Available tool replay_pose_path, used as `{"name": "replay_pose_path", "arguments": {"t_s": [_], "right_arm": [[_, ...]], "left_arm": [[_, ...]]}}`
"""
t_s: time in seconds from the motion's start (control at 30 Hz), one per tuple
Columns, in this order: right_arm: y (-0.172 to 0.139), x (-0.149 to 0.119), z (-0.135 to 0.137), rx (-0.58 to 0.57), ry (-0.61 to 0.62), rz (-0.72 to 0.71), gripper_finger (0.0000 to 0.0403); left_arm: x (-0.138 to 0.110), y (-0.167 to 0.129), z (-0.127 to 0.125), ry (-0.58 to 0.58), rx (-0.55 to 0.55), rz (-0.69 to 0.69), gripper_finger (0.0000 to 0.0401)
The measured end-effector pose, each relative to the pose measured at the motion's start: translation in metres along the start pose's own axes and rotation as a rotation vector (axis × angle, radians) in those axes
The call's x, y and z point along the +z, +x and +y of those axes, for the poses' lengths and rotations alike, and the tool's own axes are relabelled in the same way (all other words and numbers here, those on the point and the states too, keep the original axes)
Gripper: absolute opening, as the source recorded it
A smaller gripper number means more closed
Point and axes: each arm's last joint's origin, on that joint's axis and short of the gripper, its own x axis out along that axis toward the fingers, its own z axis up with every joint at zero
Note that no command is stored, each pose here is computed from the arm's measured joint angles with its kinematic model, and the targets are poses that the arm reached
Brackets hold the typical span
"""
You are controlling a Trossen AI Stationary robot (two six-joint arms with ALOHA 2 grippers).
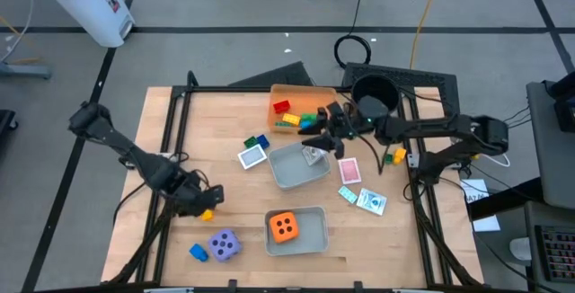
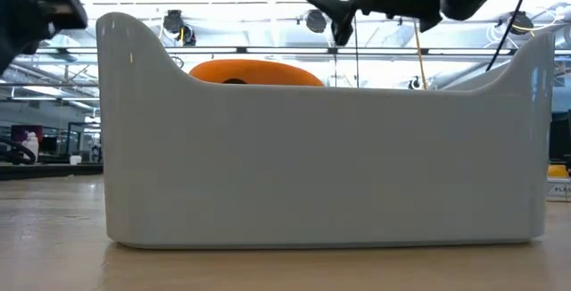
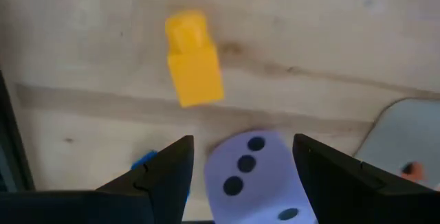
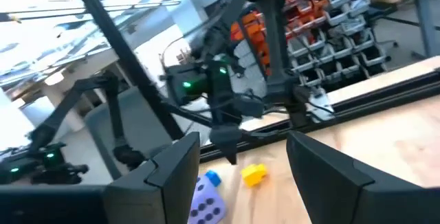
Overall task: Pick & Place Toys
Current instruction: Put the yellow game piece into the orange bin
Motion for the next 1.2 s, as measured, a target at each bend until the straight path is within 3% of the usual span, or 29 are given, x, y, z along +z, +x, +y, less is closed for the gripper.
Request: {"name": "replay_pose_path", "arguments": {"t_s": [0.2, 0.47, 0.87, 1.2], "right_arm": [[-0.001, -0.01, 0.012, 0.036, 0.009, 0.027, 0.021], [0.001, -0.014, 0.016, 0.049, 0.012, 0.041, 0.021], [0.001, -0.013, 0.015, 0.017, -0.009, 0.029, 0.021], [0.001, -0.013, 0.014, -0.001, -0.011, 0.02, 0.021]], "left_arm": [[0.001, 0.024, -0.001, -0.023, 0.093, -0.046, 0.0255], [0.003, 0.042, -0.008, -0.046, 0.138, -0.101, 0.0255], [0.008, 0.045, -0.002, -0.058, 0.247, -0.11, 0.0255], [0.018, 0.062, 0.001, -0.061, 0.2, -0.073, 0.0255]]}}
